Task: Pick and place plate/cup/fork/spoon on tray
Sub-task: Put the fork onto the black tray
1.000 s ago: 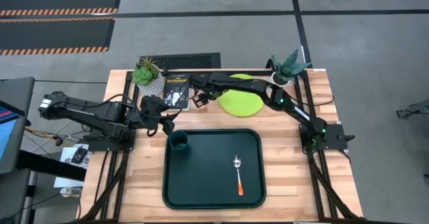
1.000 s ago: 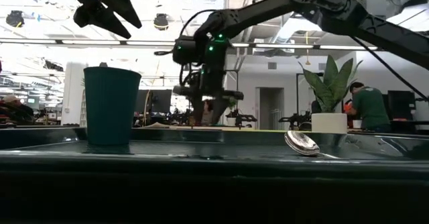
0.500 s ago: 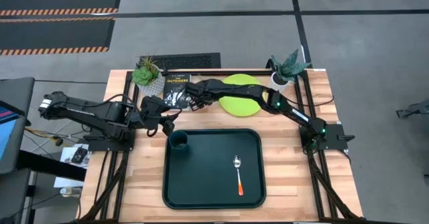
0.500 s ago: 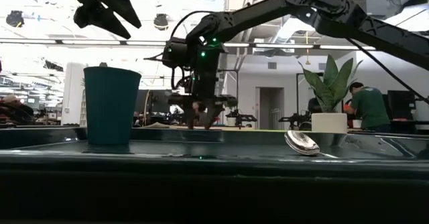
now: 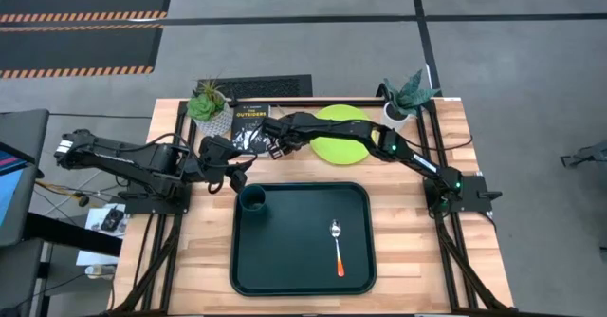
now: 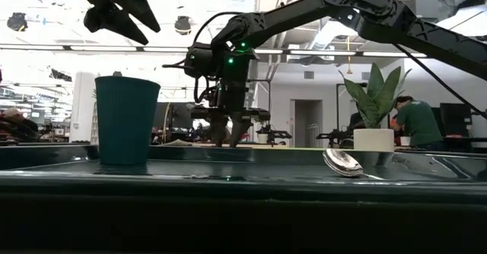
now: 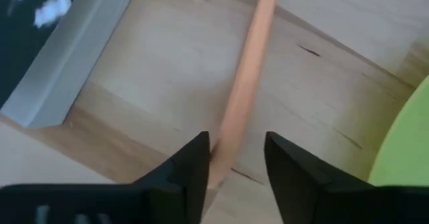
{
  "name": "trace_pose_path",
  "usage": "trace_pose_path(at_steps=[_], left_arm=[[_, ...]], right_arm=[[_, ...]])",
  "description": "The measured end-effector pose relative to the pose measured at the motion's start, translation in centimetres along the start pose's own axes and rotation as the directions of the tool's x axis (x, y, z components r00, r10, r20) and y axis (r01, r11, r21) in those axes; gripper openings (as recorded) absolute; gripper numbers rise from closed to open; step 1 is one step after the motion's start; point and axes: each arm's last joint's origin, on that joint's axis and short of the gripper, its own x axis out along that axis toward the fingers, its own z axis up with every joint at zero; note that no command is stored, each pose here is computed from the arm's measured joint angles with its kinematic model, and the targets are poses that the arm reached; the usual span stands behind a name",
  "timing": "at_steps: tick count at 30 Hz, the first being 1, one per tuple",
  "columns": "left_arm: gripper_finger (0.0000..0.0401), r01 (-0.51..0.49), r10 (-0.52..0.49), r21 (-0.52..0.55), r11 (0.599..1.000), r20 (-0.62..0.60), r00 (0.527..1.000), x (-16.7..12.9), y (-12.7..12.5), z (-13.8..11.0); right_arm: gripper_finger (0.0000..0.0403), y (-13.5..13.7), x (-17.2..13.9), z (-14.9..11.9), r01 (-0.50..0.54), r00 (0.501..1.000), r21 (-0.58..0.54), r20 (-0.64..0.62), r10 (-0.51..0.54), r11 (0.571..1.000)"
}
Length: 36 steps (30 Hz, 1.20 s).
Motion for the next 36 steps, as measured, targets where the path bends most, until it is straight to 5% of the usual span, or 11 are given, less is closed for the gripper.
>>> trace_pose_path(at_steps=[17,36], left_arm=[[0.0229,0.000,0.000,0.000,1.000,0.000,1.000,0.0,0.0,0.0],[0.0229,-0.001,0.001,0.038,0.999,-0.001,1.000,0.0,0.0,0.0]], right_arm=[[0.0007,0.0,-0.5,-0.3,-0.033,0.998,-0.041,-0.063,0.031,0.999],[0.0061,2.4,-3.0,-7.3,0.152,0.962,-0.305,-0.174,-0.212,0.940]])
